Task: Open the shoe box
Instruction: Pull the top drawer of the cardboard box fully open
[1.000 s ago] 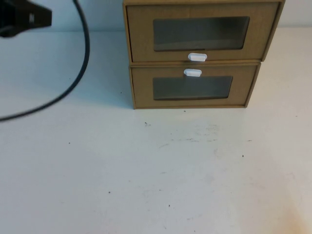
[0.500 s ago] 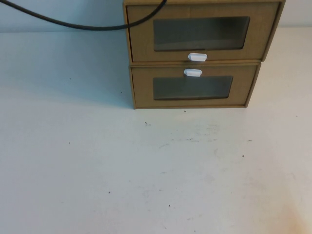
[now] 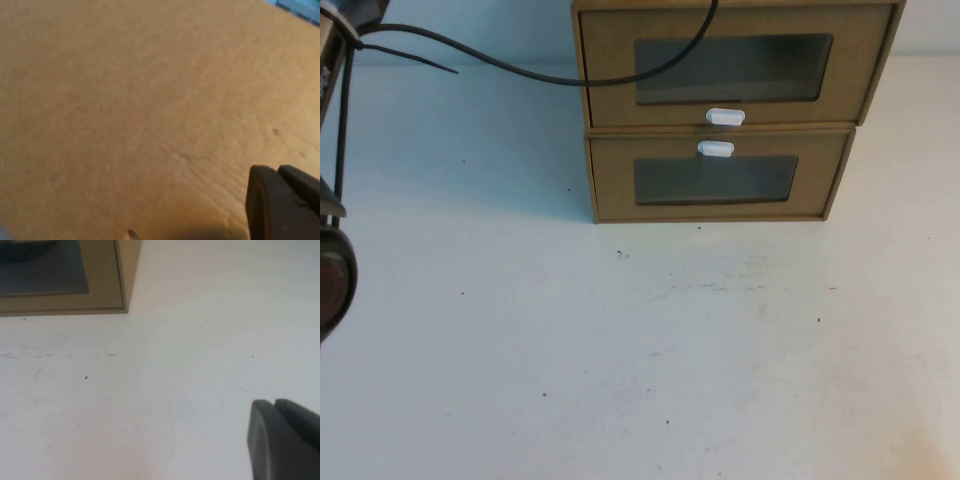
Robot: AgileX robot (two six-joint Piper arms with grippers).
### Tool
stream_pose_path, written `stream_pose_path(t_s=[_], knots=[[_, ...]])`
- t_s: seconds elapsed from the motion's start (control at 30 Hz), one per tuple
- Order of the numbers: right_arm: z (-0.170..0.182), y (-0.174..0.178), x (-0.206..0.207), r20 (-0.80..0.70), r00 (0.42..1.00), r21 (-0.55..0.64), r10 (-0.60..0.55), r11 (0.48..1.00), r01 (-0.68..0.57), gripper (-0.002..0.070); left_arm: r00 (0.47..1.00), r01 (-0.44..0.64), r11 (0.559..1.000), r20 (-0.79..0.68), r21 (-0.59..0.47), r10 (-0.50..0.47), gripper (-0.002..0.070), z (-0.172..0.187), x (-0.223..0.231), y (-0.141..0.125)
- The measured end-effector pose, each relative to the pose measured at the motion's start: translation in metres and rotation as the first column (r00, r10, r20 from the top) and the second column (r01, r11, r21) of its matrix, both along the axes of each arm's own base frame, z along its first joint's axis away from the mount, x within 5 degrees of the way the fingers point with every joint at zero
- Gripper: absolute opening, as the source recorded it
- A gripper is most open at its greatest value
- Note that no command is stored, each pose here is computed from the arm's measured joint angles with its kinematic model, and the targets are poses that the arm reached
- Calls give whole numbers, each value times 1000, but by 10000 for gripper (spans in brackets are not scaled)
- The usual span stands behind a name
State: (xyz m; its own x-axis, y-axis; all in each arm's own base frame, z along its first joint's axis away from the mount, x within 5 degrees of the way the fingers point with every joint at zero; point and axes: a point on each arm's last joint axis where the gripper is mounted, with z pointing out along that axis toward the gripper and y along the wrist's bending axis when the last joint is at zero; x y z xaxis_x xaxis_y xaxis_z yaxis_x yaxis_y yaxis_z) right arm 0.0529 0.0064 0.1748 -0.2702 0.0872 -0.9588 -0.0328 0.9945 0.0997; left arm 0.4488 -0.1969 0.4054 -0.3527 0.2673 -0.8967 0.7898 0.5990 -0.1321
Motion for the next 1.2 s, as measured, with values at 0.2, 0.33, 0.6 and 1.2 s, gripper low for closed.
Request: stream_pose_path(t_s=[0.2, 0.33, 0.6, 1.2], knots=[[0, 0, 0, 0, 1000, 0, 0, 1000, 0, -13, 1000, 0, 1000, -20, 6, 0, -4, -10, 6, -2], [0, 0, 0, 0, 1000, 0, 0, 1000, 0, -14, 1000, -1, 1000, -18, 2, 1, -4, -11, 7, -2], [0, 0, 0, 0, 1000, 0, 0, 1000, 0, -14, 1000, -9, 1000, -18, -6, 9, -4, -15, 10, -3], [20, -1, 3, 188, 978, 331, -92, 943, 24, -14, 1000, -17, 1000, -15, -14, 17, -4, -16, 12, -3]])
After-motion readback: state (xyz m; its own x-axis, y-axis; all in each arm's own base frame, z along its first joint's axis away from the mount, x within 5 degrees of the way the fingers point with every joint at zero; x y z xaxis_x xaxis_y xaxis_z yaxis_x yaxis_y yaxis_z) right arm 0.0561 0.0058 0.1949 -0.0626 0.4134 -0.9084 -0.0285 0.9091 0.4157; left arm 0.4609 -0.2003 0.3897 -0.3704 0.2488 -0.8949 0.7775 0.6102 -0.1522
